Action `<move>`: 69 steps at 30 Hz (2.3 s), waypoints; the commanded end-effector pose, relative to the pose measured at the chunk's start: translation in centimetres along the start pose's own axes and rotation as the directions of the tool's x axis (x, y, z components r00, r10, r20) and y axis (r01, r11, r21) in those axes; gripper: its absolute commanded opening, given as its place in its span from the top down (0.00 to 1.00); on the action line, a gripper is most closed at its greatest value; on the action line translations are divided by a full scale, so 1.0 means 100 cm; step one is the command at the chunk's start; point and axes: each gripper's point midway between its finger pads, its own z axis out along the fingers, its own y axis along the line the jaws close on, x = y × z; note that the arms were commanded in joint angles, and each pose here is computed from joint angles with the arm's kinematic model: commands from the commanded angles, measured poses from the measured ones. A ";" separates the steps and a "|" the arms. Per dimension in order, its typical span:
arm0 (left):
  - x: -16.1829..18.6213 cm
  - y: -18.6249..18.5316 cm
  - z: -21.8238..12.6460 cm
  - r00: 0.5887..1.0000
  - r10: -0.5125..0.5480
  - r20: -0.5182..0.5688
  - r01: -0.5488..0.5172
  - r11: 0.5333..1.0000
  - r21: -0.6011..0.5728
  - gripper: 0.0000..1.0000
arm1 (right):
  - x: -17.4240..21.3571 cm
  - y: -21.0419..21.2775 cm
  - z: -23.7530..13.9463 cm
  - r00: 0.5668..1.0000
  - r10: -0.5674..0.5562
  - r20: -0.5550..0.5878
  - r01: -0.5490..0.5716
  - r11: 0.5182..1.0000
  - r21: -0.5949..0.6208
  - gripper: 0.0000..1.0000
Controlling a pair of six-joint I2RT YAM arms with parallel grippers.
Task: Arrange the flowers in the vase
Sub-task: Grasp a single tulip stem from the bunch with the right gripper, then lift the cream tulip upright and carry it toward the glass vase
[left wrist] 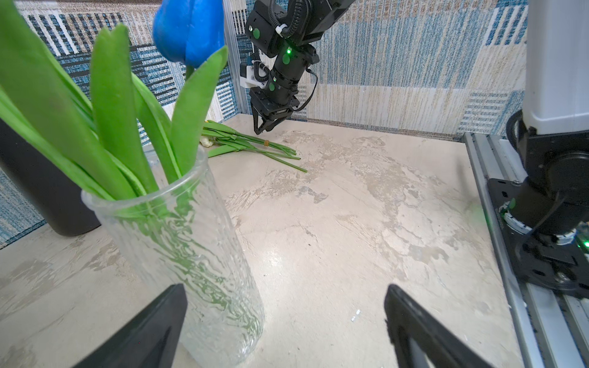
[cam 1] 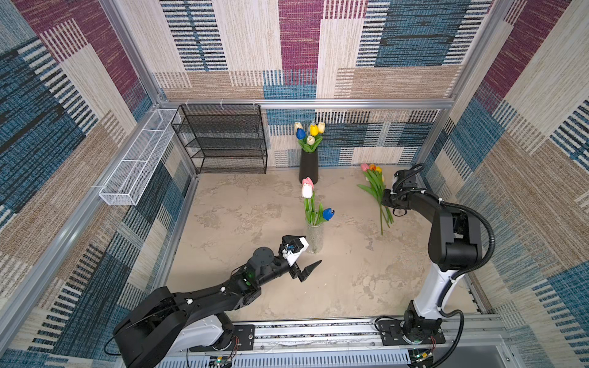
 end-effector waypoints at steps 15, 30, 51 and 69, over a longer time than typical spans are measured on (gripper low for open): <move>-0.004 0.001 0.001 1.000 0.007 0.010 -0.007 1.000 -0.002 0.01 | 0.030 0.017 0.040 0.992 -0.050 -0.119 0.043 0.997 -0.059 0.74; -0.005 0.001 0.002 1.000 0.007 0.010 -0.007 1.000 0.000 0.01 | 0.023 0.084 0.022 0.972 -0.224 -0.072 0.207 0.959 -0.192 0.96; -0.005 0.002 0.001 1.000 0.013 0.008 -0.013 1.000 -0.009 0.01 | 0.010 0.155 -0.034 0.975 -0.206 0.077 0.219 0.868 -0.446 0.99; -0.008 0.004 -0.003 0.999 0.007 0.038 -0.006 1.000 -0.026 0.01 | 0.026 0.241 -0.383 0.539 0.212 0.815 0.768 0.275 -0.579 1.00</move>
